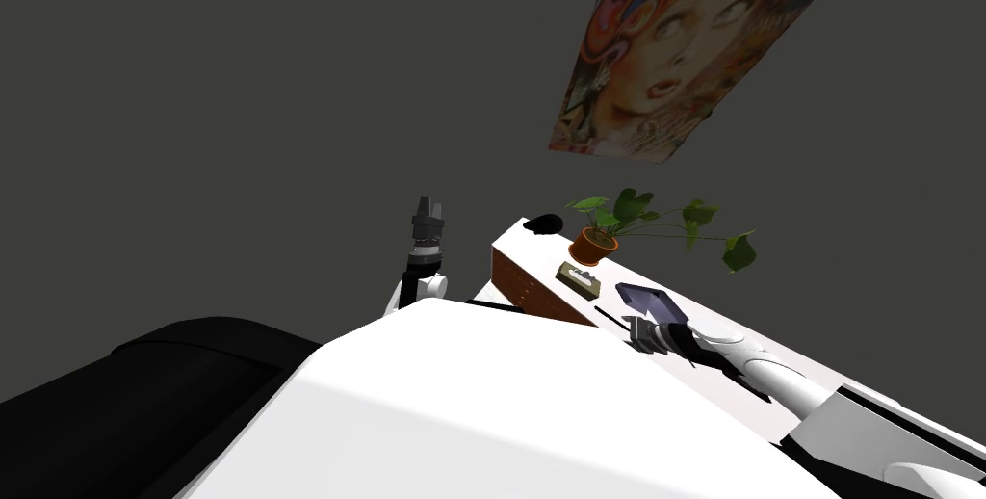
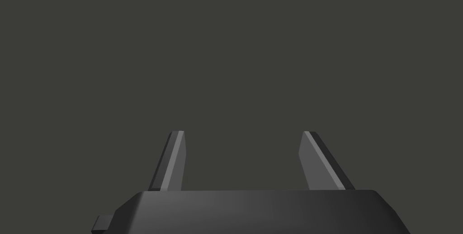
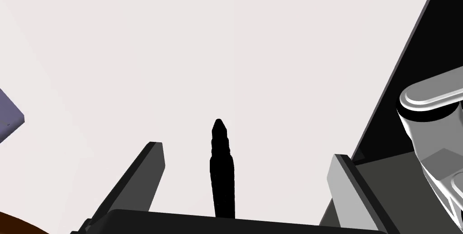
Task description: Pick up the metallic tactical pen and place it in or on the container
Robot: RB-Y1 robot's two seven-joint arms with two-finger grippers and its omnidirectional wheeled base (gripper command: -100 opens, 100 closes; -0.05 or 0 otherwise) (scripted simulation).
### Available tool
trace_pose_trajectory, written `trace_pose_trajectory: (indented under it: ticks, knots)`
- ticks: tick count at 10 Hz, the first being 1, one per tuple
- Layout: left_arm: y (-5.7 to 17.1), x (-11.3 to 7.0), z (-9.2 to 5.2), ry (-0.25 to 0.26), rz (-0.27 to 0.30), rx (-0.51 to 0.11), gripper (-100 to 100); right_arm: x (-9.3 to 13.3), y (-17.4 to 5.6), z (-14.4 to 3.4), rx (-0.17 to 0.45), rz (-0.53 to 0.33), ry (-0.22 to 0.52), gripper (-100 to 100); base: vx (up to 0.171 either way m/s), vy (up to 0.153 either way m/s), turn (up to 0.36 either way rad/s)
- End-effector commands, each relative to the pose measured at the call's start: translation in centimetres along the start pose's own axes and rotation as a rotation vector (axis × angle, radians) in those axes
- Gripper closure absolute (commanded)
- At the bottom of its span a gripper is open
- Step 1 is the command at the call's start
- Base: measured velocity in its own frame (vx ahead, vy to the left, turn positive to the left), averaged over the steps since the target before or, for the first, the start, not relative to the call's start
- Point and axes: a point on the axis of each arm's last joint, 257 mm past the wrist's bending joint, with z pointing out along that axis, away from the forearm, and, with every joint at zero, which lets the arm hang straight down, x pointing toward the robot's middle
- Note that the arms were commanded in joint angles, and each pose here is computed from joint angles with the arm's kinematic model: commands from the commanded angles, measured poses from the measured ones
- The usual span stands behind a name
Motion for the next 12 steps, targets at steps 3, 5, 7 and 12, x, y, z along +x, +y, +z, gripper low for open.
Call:
trace_pose_trajectory:
  ticks: [3,5,7,12]
  knots:
    - [0.1,0.3,0.0,0.005,-0.005,-0.002,0,2.6,-0.5,-0.9,0.039,0.019,0.029,-100,0.004,0.008,0.027]
    - [0.1,0.3,0.0,0.005,-0.006,-0.002,0,2.3,-0.5,-0.8,0.031,0.013,0.027,100,0.000,0.000,0.000]
    - [0.1,0.3,0.0,0.005,-0.006,-0.002,0,2.3,-0.6,-0.8,0.033,0.013,0.027,100,0.000,0.000,0.000]
    - [0.1,0.3,0.0,0.005,-0.006,-0.002,0,0.7,-0.5,-0.4,0.022,0.018,0.001,100,0.001,0.001,-0.005]
